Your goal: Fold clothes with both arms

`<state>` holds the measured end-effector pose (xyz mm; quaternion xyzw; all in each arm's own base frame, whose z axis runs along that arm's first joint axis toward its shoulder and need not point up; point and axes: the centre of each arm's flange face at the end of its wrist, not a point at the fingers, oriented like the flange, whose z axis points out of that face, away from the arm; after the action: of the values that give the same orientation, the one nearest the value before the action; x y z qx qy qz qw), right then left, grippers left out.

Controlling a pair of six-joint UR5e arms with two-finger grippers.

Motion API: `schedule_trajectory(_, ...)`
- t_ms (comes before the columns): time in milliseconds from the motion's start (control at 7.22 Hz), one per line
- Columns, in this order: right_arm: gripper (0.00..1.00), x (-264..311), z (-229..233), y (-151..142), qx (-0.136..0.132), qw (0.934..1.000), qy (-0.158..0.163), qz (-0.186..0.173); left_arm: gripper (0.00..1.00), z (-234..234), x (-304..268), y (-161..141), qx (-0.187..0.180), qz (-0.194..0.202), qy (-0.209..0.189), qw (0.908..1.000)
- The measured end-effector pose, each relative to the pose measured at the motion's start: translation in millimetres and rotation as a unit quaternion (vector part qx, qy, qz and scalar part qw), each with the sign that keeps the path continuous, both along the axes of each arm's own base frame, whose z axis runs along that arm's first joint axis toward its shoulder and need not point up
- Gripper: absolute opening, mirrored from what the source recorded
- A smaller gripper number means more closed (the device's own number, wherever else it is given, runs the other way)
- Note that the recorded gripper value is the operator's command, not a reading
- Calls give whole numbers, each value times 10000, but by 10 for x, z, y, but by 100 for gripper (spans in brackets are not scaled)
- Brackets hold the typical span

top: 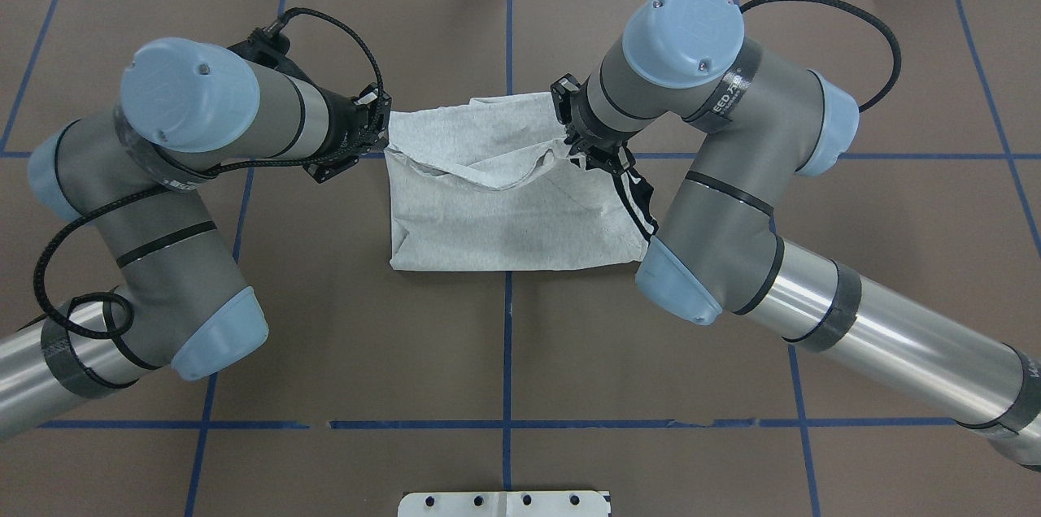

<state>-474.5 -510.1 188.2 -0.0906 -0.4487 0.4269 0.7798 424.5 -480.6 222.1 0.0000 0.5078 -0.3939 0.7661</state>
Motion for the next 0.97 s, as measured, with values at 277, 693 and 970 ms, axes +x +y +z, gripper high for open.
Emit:
schedule_trajectory(277, 100, -248, 266, -362, 250, 9996, 63, -92, 40, 311, 65, -322, 285, 9, -145, 9995)
schedule_trajectory(693, 100, 54, 451, -1119, 978, 9933, 289, -545, 43, 648, -138, -985, 809, -92, -507, 9954)
schedule_trajectory(970, 100, 576, 729, -1512, 1117, 9896, 433, -794, 43, 736, -304, -1155, 1090, -45, -623, 9921)
